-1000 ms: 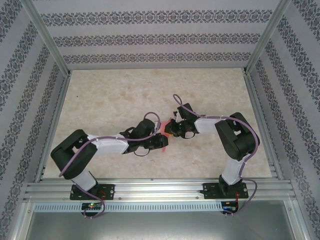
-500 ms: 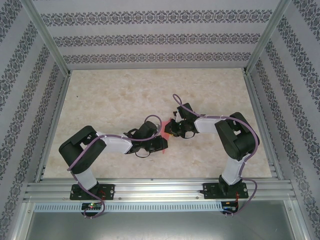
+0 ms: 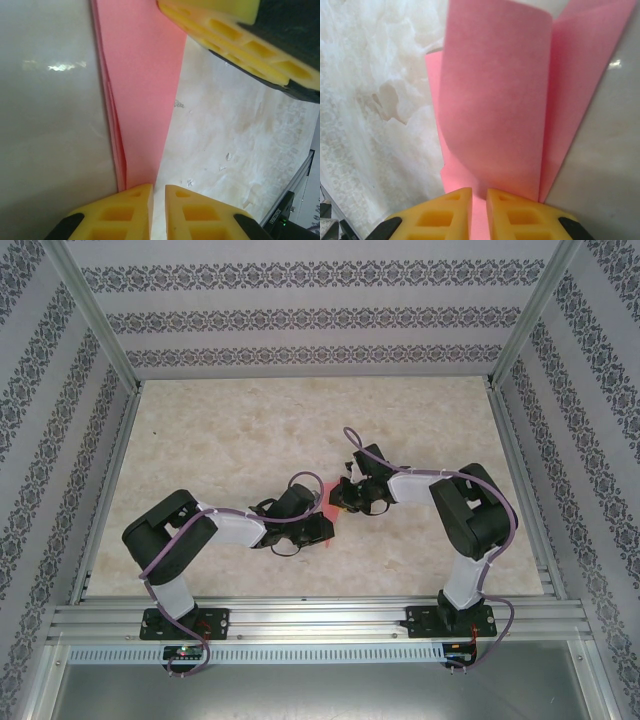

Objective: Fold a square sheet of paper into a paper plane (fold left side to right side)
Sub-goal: Fold the wing for the fifth time at the center of the table.

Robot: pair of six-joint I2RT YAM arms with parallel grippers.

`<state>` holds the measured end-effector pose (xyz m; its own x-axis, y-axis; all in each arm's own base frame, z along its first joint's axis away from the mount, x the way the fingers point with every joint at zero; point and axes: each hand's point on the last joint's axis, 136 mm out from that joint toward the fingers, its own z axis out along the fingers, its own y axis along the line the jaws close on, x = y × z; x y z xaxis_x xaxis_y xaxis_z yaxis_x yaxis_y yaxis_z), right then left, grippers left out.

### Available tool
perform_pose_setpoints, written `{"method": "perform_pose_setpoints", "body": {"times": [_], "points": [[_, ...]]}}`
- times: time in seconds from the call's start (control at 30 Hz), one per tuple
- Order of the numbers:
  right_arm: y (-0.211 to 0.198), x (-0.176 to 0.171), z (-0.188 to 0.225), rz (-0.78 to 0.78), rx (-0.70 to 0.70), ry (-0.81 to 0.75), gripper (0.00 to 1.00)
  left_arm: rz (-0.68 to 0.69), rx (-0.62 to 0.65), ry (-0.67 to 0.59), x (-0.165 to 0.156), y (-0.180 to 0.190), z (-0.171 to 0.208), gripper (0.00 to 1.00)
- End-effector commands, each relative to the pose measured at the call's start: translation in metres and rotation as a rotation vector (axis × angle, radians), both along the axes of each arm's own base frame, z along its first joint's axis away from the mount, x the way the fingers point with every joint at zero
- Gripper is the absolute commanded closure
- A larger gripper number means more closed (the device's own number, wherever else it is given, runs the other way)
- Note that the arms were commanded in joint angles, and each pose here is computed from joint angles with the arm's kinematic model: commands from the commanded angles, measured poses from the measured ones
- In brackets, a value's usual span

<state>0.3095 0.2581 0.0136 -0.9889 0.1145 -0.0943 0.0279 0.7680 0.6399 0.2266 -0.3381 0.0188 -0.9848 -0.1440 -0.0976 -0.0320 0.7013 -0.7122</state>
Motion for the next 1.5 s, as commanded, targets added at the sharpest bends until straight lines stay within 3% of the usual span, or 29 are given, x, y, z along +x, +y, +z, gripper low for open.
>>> {"method": "perform_pose_setpoints", "body": {"times": [0.0,0.67,0.87,0.97,1.13,1.3,1.47], "points": [[-0.028,0.025,-0.016,-0.056,-0.119,-0.041,0.83,-0.002,0.137,0.119,-0.035,0.025,-0.041,0.84],[-0.062,0.106,-0.013,-0.1,-0.171,-0.117,0.82,0.002,0.163,0.138,-0.044,0.026,-0.052,0.86],[-0.064,0.123,0.019,-0.079,-0.157,-0.21,0.82,0.002,0.15,0.121,-0.04,0.021,-0.047,0.86],[-0.063,0.117,0.049,-0.063,-0.134,-0.265,0.81,-0.006,0.152,0.112,-0.039,0.019,-0.044,0.84],[-0.047,0.073,0.074,-0.026,-0.048,-0.26,0.81,-0.004,0.148,0.099,-0.037,0.017,-0.041,0.84],[-0.01,0.026,0.06,-0.019,0.077,-0.161,0.81,-0.007,0.145,0.094,-0.038,0.017,-0.038,0.84],[0.015,0.01,0.038,-0.014,0.118,-0.095,0.81,-0.015,0.144,0.095,-0.039,0.017,-0.037,0.84]]}}
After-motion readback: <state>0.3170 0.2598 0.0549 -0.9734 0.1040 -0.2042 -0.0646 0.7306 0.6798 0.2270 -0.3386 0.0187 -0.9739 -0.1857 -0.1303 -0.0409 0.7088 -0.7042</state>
